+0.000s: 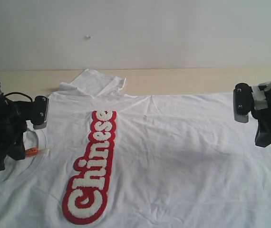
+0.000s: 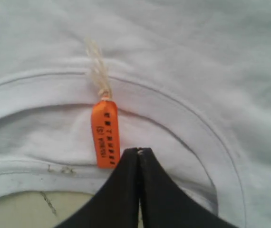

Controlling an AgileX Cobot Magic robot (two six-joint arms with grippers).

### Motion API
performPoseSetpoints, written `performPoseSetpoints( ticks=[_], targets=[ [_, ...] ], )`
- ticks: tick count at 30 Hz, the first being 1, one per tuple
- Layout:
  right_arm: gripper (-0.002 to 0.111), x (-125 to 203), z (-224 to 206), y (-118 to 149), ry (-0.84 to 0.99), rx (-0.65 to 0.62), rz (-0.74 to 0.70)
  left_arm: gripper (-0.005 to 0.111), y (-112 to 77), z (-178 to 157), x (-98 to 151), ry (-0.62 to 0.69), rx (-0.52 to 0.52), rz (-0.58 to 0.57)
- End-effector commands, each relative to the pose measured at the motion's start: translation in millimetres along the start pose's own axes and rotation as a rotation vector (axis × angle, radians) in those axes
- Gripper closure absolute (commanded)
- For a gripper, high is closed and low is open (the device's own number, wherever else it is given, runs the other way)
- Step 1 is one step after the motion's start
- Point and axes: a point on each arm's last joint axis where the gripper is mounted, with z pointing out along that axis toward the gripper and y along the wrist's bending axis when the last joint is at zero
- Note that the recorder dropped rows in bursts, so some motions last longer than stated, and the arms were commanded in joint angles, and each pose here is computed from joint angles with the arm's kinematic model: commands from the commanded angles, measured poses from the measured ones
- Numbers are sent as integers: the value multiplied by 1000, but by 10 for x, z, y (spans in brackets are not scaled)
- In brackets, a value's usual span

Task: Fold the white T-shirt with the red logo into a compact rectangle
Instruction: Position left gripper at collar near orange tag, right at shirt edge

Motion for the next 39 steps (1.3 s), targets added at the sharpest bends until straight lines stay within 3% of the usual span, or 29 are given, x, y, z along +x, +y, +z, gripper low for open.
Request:
performPoseSetpoints(
  ticks=[1,3,6,9,12,15,23,30,39],
  targets=[
    [103,-1,-3,-14,-5,19,10,91,-6,-138,-13,-31,-42,-60],
    [98,-1,-3,-16,-6,21,10,76,-9,-209,-29,-55,-61,-73],
    [87,-5,-3,-16,-10,21,14,44,10,-286,-51,-90,-105,-111],
    [77,-5,-3,-14,-9,19,14,44,-3,-266,-43,-85,-106,-79],
    [69,-6,-3,-18,-11,23,26,44,-130,-146,27,-61,-71,56],
    [68,-7,-3,-23,-13,28,34,44,-171,-143,103,-56,-73,121],
    [68,-12,-3,-31,-18,37,59,44,24,-216,124,-83,-206,122],
    [68,-22,3,-36,-30,40,72,44,105,-228,75,-119,-261,81],
    [68,-32,2,-42,-41,47,78,43,100,-45,80,-105,-196,73]
  ],
)
